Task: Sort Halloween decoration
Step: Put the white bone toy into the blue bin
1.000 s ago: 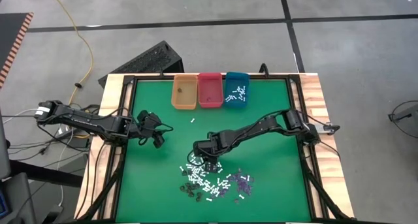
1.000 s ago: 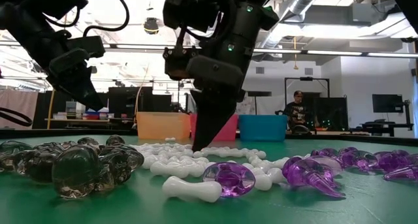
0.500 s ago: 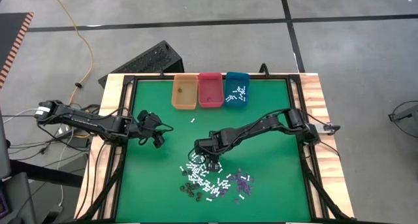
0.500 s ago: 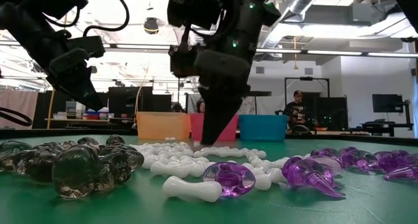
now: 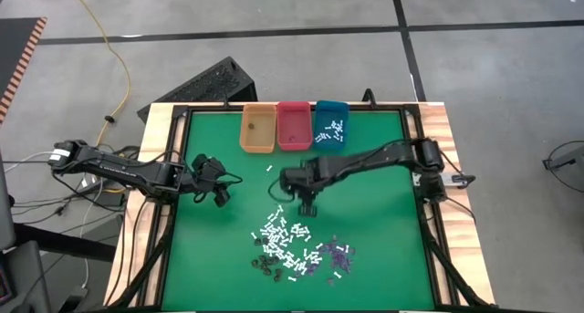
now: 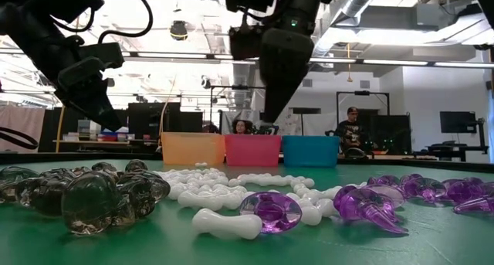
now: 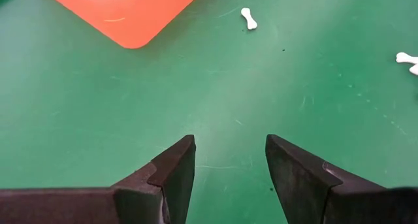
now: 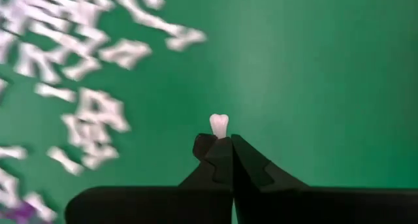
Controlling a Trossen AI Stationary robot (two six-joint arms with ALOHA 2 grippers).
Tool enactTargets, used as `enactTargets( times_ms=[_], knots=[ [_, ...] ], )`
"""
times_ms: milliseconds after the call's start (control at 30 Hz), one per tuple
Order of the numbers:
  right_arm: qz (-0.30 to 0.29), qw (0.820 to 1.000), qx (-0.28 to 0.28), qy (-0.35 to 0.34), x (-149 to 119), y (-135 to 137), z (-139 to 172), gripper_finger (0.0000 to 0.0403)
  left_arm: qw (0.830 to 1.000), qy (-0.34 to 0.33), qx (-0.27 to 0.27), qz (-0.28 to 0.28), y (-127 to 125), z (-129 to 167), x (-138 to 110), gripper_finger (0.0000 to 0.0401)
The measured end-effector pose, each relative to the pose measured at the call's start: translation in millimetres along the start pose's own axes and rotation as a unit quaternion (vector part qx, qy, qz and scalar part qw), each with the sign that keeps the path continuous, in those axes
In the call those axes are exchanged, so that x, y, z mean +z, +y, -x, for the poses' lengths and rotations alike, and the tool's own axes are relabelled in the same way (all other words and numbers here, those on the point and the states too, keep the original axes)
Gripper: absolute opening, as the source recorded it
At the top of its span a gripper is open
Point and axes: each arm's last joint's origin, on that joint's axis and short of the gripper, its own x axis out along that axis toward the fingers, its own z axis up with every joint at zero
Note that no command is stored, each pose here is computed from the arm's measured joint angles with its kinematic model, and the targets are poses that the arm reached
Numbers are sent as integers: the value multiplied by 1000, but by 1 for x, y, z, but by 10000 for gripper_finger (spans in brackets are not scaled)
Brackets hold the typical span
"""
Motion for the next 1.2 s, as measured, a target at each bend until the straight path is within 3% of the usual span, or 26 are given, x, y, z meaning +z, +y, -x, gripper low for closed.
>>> enactTargets(
  times_ms=[167,367,700,900,1200],
  knots=[
    [-9,999,-35,18,-9,-46,30,16,1000,0,0,0,0,0,0,179],
    [-59,993,-86,51,-30,-116,60,16,1000,4,-6,1,0,0,0,179],
    [-197,969,-136,55,-64,-224,65,29,1000,4,-6,1,0,0,0,179],
    [-241,957,-156,30,-74,-253,69,50,1000,4,-6,1,0,0,0,179],
    [-231,960,-155,29,-74,-254,69,87,1000,4,-5,1,0,0,0,179]
  ],
)
